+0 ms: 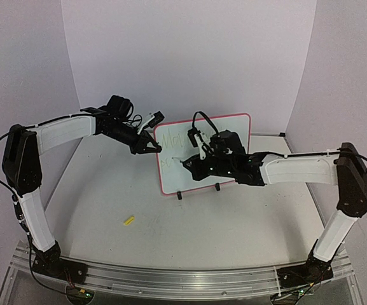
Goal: Write a sentence on the whiteboard
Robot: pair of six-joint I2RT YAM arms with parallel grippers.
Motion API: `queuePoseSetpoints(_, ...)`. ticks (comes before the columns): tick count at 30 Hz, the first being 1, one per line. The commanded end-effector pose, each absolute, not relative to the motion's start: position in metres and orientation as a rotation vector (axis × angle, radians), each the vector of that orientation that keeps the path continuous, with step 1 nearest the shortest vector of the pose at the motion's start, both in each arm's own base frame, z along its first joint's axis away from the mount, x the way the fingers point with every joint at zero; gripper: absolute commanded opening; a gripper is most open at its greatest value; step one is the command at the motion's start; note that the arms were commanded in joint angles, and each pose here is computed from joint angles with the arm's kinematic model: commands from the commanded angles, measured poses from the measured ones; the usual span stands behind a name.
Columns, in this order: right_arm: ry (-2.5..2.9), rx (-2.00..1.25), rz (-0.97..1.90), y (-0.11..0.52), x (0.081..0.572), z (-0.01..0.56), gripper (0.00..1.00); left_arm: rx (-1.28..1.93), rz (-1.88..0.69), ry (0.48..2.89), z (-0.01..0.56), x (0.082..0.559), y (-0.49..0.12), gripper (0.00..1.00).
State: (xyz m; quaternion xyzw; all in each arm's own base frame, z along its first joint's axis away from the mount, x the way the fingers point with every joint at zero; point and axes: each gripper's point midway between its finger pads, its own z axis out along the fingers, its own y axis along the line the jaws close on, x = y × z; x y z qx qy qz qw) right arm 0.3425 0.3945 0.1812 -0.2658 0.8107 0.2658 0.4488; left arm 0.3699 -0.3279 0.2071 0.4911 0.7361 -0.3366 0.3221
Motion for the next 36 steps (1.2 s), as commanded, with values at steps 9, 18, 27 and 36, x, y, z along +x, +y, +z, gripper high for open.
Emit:
queuePoseSetpoints(9,1.999,-0.626,0.659,0.393,0.349,0.179,0.00,1.339,-0.704,1.975,0.187,0.378,-0.314,0.00)
queuePoseSetpoints(18,2.063,-0.638,0.680,0.393,0.342,0.153,0.00,1.340,-0.705,1.976,0.187,0.378,-0.314,0.00)
queuePoseSetpoints(27,2.047,-0.621,0.642,0.388,0.346,0.158,0.00,1.340,-0.707,1.976,0.186,0.378,-0.314,0.00)
queuePoseSetpoints(36,1.966,-0.620,0.679,0.381,0.337,0.197,0.00,1.340,-0.710,1.974,0.187,0.378,-0.314,0.00)
